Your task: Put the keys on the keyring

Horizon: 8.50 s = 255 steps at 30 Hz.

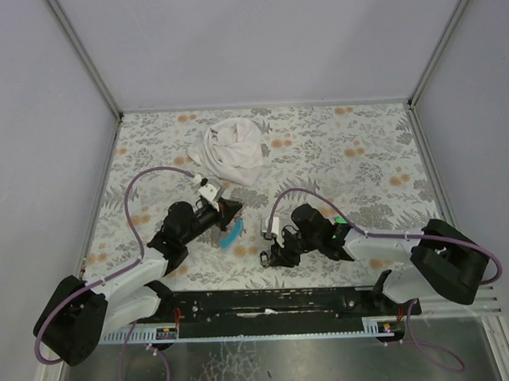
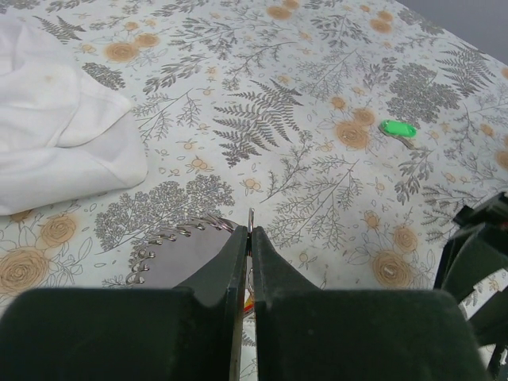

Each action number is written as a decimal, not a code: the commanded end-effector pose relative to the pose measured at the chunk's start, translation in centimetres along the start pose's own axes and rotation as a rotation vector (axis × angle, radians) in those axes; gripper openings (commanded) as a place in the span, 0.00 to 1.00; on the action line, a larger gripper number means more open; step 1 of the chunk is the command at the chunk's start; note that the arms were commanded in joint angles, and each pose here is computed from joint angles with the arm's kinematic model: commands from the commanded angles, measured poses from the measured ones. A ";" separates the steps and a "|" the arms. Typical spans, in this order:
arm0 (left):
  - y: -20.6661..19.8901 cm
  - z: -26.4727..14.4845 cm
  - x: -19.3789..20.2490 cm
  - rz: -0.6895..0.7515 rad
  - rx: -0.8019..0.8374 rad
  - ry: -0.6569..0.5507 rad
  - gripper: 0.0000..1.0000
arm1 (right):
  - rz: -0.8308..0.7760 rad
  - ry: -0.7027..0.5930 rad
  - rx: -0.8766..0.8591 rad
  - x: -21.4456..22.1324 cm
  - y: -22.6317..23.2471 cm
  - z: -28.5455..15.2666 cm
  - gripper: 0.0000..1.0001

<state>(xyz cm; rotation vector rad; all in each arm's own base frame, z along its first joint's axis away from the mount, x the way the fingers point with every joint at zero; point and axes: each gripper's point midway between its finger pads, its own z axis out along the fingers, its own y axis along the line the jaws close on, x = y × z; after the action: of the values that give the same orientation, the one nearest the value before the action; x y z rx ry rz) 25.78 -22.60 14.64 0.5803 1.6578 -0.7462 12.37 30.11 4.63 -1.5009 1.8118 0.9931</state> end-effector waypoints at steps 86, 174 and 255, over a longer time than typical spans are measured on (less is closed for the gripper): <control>-9.3 -2.1 -3.0 0.159 0.586 -0.098 0.00 | -0.309 -0.455 0.287 -11.3 -3.2 -8.8 0.00; -10.4 -1.3 -1.5 0.141 0.685 -0.012 0.00 | -0.353 -0.451 0.213 -12.3 -2.7 -8.2 0.00; -11.5 -0.4 -0.4 0.133 0.718 0.081 0.00 | -0.379 -0.395 0.173 -12.7 -2.5 -7.9 0.00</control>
<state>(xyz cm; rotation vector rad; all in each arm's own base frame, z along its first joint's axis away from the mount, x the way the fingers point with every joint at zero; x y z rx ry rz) 16.72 -29.53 15.88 1.2178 1.4148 -1.2665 16.53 29.43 14.90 -1.3848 1.3670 0.8824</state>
